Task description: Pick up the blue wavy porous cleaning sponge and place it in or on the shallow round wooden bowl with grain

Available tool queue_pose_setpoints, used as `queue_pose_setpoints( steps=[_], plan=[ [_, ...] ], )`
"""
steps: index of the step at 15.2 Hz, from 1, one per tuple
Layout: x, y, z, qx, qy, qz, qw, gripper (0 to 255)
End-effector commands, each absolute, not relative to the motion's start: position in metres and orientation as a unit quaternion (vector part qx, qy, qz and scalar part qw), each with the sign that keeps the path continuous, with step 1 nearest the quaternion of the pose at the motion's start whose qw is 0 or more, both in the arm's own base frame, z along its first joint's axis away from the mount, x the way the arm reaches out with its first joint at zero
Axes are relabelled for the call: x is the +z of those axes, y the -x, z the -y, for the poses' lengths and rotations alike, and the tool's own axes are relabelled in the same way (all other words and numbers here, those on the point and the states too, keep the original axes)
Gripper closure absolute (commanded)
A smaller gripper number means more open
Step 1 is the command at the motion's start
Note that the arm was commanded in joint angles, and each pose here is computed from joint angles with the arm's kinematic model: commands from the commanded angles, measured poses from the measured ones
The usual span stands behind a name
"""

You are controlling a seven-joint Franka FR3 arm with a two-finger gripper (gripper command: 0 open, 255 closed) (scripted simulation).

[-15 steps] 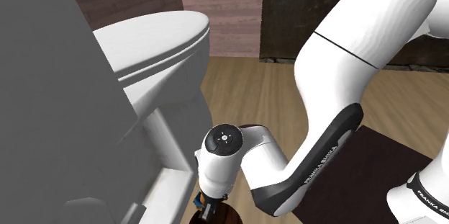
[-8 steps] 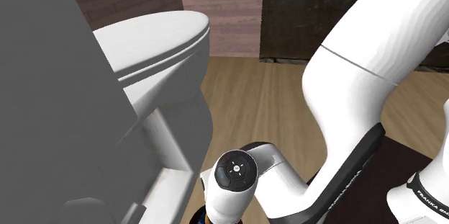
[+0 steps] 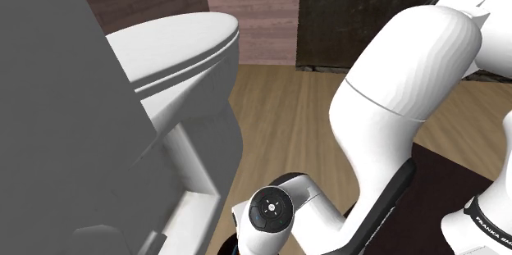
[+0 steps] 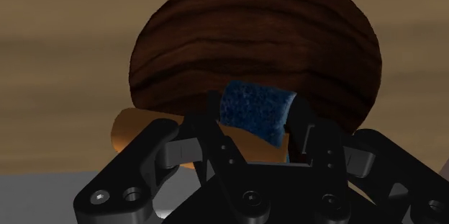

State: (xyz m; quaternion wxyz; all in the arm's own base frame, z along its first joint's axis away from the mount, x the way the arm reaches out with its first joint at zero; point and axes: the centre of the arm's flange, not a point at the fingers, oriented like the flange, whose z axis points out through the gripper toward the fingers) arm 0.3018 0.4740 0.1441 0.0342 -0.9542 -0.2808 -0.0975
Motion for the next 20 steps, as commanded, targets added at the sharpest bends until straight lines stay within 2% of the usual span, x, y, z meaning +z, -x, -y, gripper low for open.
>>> queue_pose_setpoints(
  steps=[1, 9, 10, 15, 20],
  plan=[
    [0.132, -0.302, -0.473, -0.097, 0.954, 0.281, 0.034, 255],
    [0.132, -0.302, -0.473, -0.097, 0.954, 0.281, 0.034, 255],
    [0.131, -0.302, -0.473, -0.097, 0.954, 0.281, 0.034, 0],
    [0.132, -0.302, -0.473, -0.097, 0.954, 0.281, 0.034, 0],
    [0.181, -0.293, -0.467, -0.097, 0.954, 0.281, 0.034, 0]
  ],
)
